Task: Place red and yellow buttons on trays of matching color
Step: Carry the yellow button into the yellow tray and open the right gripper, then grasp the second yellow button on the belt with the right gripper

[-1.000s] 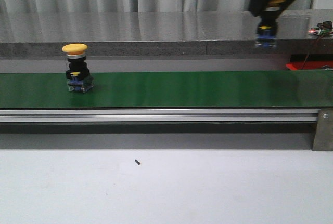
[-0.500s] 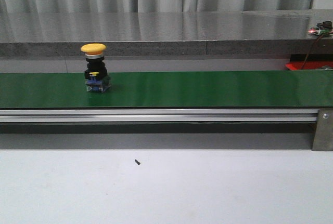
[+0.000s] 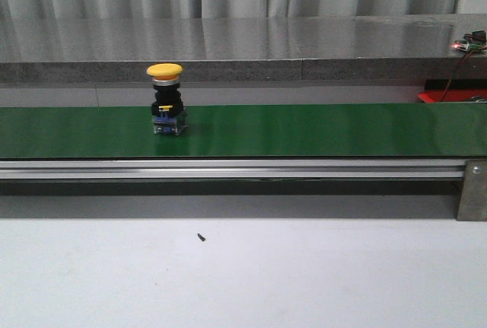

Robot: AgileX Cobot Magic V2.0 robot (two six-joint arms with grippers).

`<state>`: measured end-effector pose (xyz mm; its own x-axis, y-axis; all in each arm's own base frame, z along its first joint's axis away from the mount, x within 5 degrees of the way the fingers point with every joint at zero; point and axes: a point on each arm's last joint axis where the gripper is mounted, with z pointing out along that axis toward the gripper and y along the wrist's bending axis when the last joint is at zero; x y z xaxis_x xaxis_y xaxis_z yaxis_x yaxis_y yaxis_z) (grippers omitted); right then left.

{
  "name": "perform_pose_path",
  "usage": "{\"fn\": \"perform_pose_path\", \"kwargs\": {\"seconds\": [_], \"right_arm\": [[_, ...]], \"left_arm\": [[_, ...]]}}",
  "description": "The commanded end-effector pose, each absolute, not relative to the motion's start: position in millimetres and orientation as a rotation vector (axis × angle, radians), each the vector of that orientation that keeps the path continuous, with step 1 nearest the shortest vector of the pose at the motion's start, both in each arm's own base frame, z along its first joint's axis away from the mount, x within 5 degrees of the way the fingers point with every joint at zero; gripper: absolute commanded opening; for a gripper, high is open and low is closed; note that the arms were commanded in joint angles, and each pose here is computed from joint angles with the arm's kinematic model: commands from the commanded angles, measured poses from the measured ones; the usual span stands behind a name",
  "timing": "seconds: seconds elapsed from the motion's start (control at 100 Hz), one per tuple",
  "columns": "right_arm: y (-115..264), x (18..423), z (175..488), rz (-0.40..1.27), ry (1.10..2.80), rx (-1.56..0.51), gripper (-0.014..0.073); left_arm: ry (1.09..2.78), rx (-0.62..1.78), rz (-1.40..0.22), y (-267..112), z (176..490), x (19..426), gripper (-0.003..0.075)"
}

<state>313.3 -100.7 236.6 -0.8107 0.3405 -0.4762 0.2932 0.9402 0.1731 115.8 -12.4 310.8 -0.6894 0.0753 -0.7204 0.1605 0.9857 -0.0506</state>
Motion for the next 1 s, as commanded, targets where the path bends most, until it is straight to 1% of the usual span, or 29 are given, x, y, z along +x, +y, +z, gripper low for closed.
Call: {"fn": "perform_pose_path", "kwargs": {"seconds": [0.0,0.15,0.22,0.27,0.4,0.44,0.47,0.59,0.7,0.92,0.95,0.99], "right_arm": [[-105.1,321.2,245.3,0.116,2.483,0.479,0.0111],[-108.1,329.0,231.1,0.129,2.485,0.513,0.0111],[-108.8,330.6,226.7,0.13,2.494,0.518,0.0127],[-108.9,330.9,225.7,0.131,2.497,0.519,0.0175],[-109.3,331.4,225.6,0.127,2.491,0.519,0.0387],[-109.3,331.4,225.6,0.127,2.491,0.519,0.0428],[-109.4,331.5,225.7,0.126,2.489,0.519,0.0443],[-109.3,330.8,229.1,0.119,2.478,0.509,0.0459],[-108.1,327.8,239.6,0.109,2.451,0.491,0.0459],[-99.2,308.5,289.9,0.043,2.322,0.362,0.0459],[-96.3,306.2,295.6,0.035,2.314,0.328,0.0462],[-90.9,303.3,302.4,0.025,2.311,0.268,0.0488]], "left_arm": [[2.256,0.147,-0.15,-13.6,322.5,119.0,-0.002],[2.256,0.147,-0.15,-13.6,322.5,119.0,-0.002],[2.256,0.147,-0.15,-13.6,322.5,119.0,-0.002],[2.256,0.147,-0.15,-13.6,322.5,119.0,-0.002],[2.256,0.147,-0.15,-13.6,322.5,119.0,-0.002],[2.256,0.147,-0.15,-13.6,322.5,119.0,-0.002],[2.256,0.147,-0.15,-13.6,322.5,119.0,-0.002],[2.256,0.147,-0.15,-13.6,322.5,119.0,-0.002],[2.256,0.147,-0.15,-13.6,322.5,119.0,-0.002],[2.256,0.147,-0.15,-13.6,322.5,119.0,-0.002],[2.256,0.147,-0.15,-13.6,322.5,119.0,-0.002],[2.256,0.147,-0.15,-13.6,322.5,119.0,-0.002]]}}
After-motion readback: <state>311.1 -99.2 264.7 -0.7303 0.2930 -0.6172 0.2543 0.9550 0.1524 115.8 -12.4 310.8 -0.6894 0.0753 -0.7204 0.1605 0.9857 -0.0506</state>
